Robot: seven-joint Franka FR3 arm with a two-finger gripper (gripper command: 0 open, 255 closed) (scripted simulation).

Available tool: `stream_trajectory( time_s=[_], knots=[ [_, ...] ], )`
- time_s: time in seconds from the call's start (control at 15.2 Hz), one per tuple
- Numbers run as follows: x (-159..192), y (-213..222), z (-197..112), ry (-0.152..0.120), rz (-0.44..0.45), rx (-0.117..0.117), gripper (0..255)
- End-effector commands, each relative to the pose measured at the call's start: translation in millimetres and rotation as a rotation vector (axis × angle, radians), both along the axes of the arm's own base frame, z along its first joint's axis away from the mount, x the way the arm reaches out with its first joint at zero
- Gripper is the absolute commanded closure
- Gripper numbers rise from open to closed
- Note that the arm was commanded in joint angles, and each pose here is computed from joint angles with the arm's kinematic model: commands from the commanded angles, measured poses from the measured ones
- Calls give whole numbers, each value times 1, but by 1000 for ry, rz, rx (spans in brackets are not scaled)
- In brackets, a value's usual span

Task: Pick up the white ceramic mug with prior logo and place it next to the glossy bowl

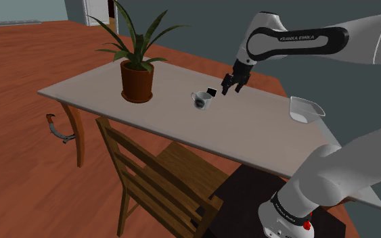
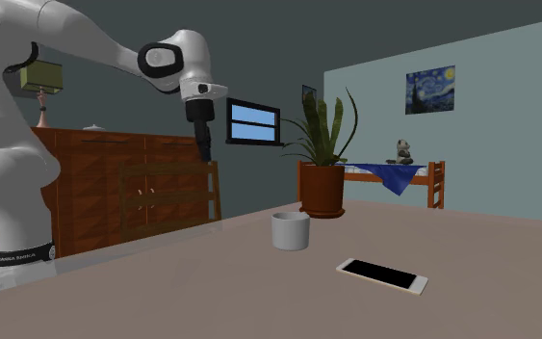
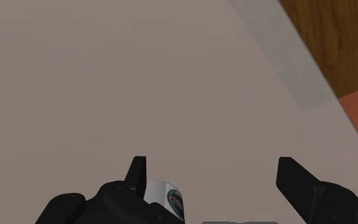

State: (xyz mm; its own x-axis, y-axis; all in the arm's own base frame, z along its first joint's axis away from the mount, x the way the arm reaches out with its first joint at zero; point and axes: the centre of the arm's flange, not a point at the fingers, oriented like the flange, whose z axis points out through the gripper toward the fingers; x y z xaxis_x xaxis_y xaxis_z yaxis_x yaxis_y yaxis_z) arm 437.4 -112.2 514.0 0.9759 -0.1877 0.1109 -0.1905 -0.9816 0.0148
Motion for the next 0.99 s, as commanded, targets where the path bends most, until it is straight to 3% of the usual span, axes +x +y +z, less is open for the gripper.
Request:
stream_trajectory(
  time_s=[0.0, 0.92],
  knots=[
    [20, -15, -14, 1, -5, 6, 0],
    [150, -120, -104, 13, -41, 60, 0]
  ],
)
